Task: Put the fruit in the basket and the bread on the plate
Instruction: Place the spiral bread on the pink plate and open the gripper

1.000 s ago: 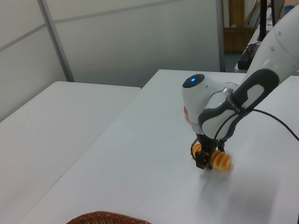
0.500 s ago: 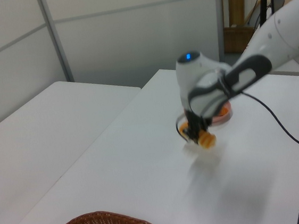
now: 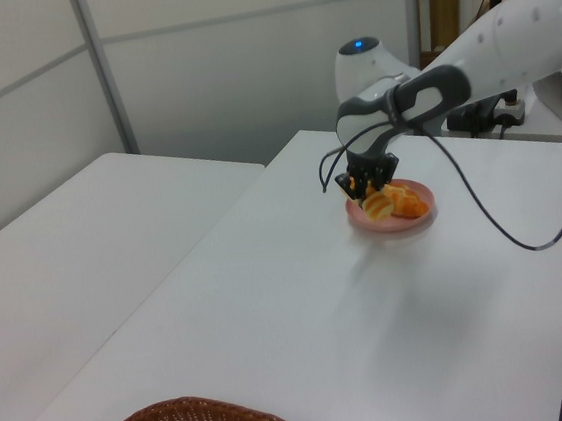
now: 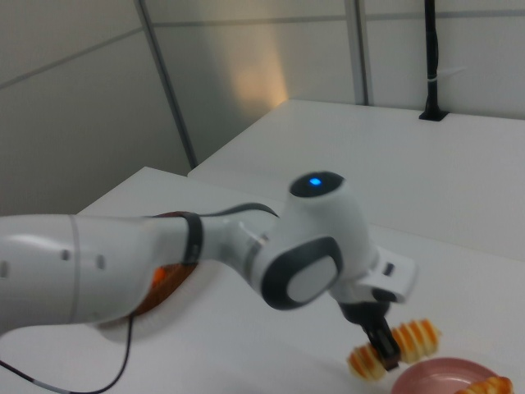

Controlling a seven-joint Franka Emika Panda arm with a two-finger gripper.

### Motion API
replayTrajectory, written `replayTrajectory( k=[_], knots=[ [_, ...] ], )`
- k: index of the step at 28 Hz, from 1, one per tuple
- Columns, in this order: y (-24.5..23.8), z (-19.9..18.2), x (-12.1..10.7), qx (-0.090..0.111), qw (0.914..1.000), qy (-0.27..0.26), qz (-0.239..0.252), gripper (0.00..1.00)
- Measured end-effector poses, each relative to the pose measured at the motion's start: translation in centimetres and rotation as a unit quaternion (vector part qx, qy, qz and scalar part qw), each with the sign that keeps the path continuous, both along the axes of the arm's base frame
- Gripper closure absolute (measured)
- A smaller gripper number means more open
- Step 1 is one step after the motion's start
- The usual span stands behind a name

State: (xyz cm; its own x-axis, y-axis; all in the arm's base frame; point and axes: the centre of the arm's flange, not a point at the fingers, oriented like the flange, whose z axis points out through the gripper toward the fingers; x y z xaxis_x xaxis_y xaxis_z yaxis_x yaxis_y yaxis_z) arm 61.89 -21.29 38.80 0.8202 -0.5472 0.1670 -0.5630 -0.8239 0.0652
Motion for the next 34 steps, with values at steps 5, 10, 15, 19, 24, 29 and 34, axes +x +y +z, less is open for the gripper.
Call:
replayTrajectory(
  k=[5,10,15,19,24,29,34],
  knots=[
    [-2.8,-4.7,0.8,-0.001,0.9994,0.029,-0.017,0.69],
    [-4.1,-7.1,1.7,-0.003,0.9989,0.04,-0.023,0.71],
    [-5.5,-6.8,1.8,-0.007,0.9992,0.037,-0.012,0.67],
    [-6.9,-6.5,1.4,0.0,0.9994,0.033,0.0,0.49],
    [-8.9,-6.1,0.6,0.016,0.9995,0.024,0.013,0.3],
    [-9.6,-5.6,0.3,0.017,0.9995,0.021,0.016,0.13],
    [-10.2,-4.3,-0.3,0.022,0.999,0.028,0.026,0.0]
  ],
)
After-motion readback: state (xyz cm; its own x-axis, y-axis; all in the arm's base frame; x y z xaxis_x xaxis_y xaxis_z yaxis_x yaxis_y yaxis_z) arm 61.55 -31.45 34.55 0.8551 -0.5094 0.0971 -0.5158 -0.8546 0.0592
